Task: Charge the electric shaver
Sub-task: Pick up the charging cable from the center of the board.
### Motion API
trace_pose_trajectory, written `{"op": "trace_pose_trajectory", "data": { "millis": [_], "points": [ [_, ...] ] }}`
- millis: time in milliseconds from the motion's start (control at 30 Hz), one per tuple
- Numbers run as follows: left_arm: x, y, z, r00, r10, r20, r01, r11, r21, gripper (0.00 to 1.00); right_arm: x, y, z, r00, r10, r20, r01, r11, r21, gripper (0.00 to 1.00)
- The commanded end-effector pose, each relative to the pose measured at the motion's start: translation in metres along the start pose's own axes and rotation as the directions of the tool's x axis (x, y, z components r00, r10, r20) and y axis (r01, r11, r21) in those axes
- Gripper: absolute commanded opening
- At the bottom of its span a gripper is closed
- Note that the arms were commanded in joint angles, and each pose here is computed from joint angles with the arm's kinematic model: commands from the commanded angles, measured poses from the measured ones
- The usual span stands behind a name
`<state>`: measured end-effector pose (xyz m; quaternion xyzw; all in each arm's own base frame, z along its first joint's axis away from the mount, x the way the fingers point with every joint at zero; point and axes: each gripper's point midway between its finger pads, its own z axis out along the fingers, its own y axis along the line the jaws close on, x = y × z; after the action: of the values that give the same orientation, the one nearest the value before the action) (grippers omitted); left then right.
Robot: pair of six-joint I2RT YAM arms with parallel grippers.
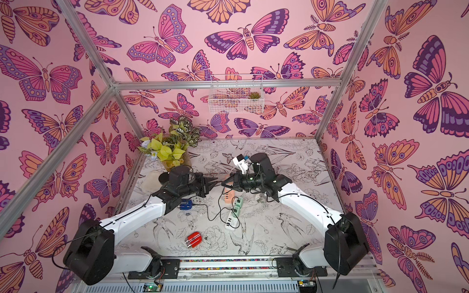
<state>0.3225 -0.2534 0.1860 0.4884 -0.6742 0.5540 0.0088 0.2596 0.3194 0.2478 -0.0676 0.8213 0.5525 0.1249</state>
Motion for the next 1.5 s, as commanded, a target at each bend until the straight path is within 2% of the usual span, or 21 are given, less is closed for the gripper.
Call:
{"op": "trace_pose_trajectory", "data": {
  "millis": [0,67,300,333,400,467,533,667,800,933,1167,1267,1467],
  "points": [
    [-0.002,0.004,-0.002,1.0,0.0,-0.008,0.0,1.0,0.002,0.06,0.0,0.005,-0.005,1.0,-0.019,0.012,0.019,1.0,-0.018,0.0],
    [-0.003,0.004,-0.003,1.0,0.001,-0.002,-0.001,1.0,0.006,0.01,0.001,0.004,-0.005,1.0,-0.018,0.012,0.018,1.0,-0.011,0.0],
    [-0.007,-0.008,-0.012,0.998,0.036,0.05,-0.039,0.997,0.064,0.0,0.003,0.0,-0.01,1.0,0.006,0.021,-0.006,1.0,0.012,0.0],
    [-0.009,-0.012,-0.012,0.996,0.051,0.068,-0.056,0.995,0.077,0.0,0.003,-0.001,-0.013,0.999,0.021,0.029,-0.022,0.999,0.025,0.06],
    [0.001,-0.033,-0.023,0.989,0.112,0.096,-0.124,0.984,0.126,0.0,0.0,-0.001,-0.022,0.996,0.06,0.062,-0.063,0.996,0.059,0.26],
    [0.004,-0.052,-0.029,0.972,0.182,0.147,-0.204,0.967,0.151,0.0,-0.007,0.013,-0.034,0.989,0.099,0.111,-0.105,0.994,0.042,0.44],
    [0.008,-0.072,-0.033,0.948,0.246,0.2,-0.282,0.942,0.179,0.0,-0.017,0.026,-0.044,0.972,0.16,0.174,-0.167,0.985,0.029,0.51],
    [0.01,-0.104,-0.037,0.89,0.334,0.31,-0.408,0.888,0.215,0.0,-0.038,0.059,-0.054,0.915,0.336,0.224,-0.321,0.942,-0.1,0.5],
    [0.012,-0.117,-0.019,0.885,0.358,0.298,-0.434,0.866,0.249,0.0,-0.058,0.083,-0.048,0.841,0.494,0.221,-0.431,0.858,-0.28,0.49],
    [0.018,-0.117,-0.014,0.885,0.366,0.289,-0.44,0.861,0.255,0.0,-0.07,0.098,-0.029,0.804,0.562,0.192,-0.476,0.803,-0.358,0.49],
    [0.023,-0.119,-0.017,0.891,0.359,0.278,-0.433,0.856,0.282,0.0,-0.084,0.078,-0.003,0.76,0.616,0.209,-0.524,0.77,-0.363,0.45],
    [0.025,-0.119,-0.021,0.893,0.357,0.275,-0.431,0.855,0.289,0.0,-0.087,0.068,0.005,0.752,0.624,0.213,-0.537,0.767,-0.351,0.44],
    [0.026,-0.11,-0.022,0.912,0.329,0.245,-0.393,0.872,0.29,0.0,-0.097,0.064,0.015,0.756,0.616,0.22,-0.525,0.772,-0.358,0.35]
  ]
}}
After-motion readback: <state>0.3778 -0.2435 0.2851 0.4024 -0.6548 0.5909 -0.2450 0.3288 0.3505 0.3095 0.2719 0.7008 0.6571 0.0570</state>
